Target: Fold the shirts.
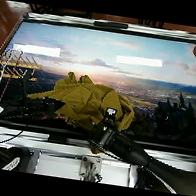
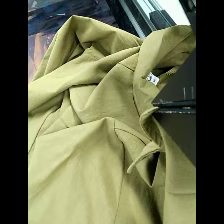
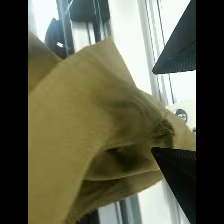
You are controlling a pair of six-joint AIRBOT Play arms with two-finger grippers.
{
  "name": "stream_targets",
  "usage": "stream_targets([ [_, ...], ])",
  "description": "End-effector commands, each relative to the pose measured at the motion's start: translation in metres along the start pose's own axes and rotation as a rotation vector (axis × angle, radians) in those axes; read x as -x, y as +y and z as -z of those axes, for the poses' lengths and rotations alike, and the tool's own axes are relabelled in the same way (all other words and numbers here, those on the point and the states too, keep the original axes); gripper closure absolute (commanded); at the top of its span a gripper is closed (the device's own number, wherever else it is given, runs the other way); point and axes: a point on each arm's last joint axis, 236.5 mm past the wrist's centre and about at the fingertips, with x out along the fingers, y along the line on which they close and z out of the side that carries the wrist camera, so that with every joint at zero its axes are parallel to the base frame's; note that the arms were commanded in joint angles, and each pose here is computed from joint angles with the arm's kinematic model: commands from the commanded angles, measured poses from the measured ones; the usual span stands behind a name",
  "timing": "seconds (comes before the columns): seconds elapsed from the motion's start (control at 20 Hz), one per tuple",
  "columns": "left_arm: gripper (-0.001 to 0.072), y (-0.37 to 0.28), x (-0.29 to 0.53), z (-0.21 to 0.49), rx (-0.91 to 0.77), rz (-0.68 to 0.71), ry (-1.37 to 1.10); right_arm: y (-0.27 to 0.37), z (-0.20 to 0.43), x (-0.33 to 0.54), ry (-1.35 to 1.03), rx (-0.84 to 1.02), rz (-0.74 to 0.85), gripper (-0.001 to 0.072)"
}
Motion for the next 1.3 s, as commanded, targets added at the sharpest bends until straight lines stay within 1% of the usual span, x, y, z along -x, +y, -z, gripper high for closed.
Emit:
stream_targets([
  [0.0, 0.0658, 0.0, 0.0, 0.0, -0.001, 0.0, -0.001, 0.002, 0.0, -0.013, 0.053, -0.026, 0.015, 0.0172],
  [0.05, 0.0658, 0.0, 0.0, 0.0, -0.001, 0.0, -0.001, 0.005, 0.0, -0.016, 0.071, -0.022, 0.009, 0.0175],
  [0.15, 0.0657, 0.0, 0.0, -0.002, -0.001, -0.002, -0.007, 0.009, -0.005, -0.018, 0.056, -0.024, -0.007, 0.0451],
  [0.2, 0.0657, 0.001, 0.0, -0.003, -0.001, -0.004, -0.012, 0.012, -0.009, -0.018, 0.043, -0.023, -0.02, 0.056],
  [0.25, 0.0658, 0.001, 0.0, -0.005, -0.001, -0.006, -0.019, 0.011, -0.009, -0.018, 0.042, -0.018, -0.017, 0.0641],
  [0.3, 0.0657, 0.002, 0.0, -0.008, -0.001, -0.01, -0.033, 0.005, -0.009, -0.016, 0.049, 0.019, 0.006, 0.0641],
  [0.4, 0.0658, -0.001, 0.005, -0.024, -0.013, -0.014, -0.083, -0.026, -0.02, 0.004, 0.015, 0.115, 0.106, 0.0641],
  [0.45, 0.0657, -0.005, 0.009, -0.037, -0.024, -0.012, -0.12, -0.044, -0.04, 0.026, -0.066, 0.158, 0.155, 0.0641],
  [0.5, 0.0657, -0.013, 0.016, -0.054, -0.04, -0.004, -0.164, -0.055, -0.064, 0.054, -0.175, 0.206, 0.167, 0.0641],
  [0.55, 0.0657, -0.027, 0.027, -0.076, -0.058, 0.013, -0.222, -0.062, -0.094, 0.094, -0.32, 0.239, 0.143, 0.0641],
  [0.6, 0.0658, -0.045, 0.043, -0.103, -0.072, 0.043, -0.302, -0.067, -0.12, 0.138, -0.468, 0.241, 0.094, 0.0641],
  [0.7, 0.0658, -0.086, 0.092, -0.16, -0.11, 0.1, -0.502, -0.073, -0.159, 0.246, -0.794, 0.203, -0.096, 0.0641],
  [0.8, 0.0658, -0.124, 0.156, -0.207, -0.184, 0.123, -0.721, -0.076, -0.166, 0.36, -1.089, 0.187, -0.364, 0.0642],
  [0.9, 0.0659, -0.15, 0.211, -0.23, -0.28, 0.102, -0.877, -0.087, -0.155, 0.423, -1.218, 0.159, -0.543, 0.0642],
  [1.0, 0.066, -0.163, 0.239, -0.231, -0.358, 0.07, -0.935, -0.084, -0.141, 0.419, -1.144, 0.164, -0.597, 0.0642],
  [1.1, 0.066, -0.161, 0.237, -0.218, -0.417, 0.027, -0.891, -0.063, -0.125, 0.384, -0.986, 0.243, -0.579, 0.0641],
  [1.15, 0.066, -0.152, 0.223, -0.207, -0.44, -0.008, -0.814, -0.056, -0.119, 0.358, -0.888, 0.272, -0.529, 0.0641],
  [1.25, 0.066, -0.108, 0.183, -0.175, -0.403, -0.131, -0.587, -0.055, -0.113, 0.308, -0.715, 0.288, -0.371, 0.0641],
])
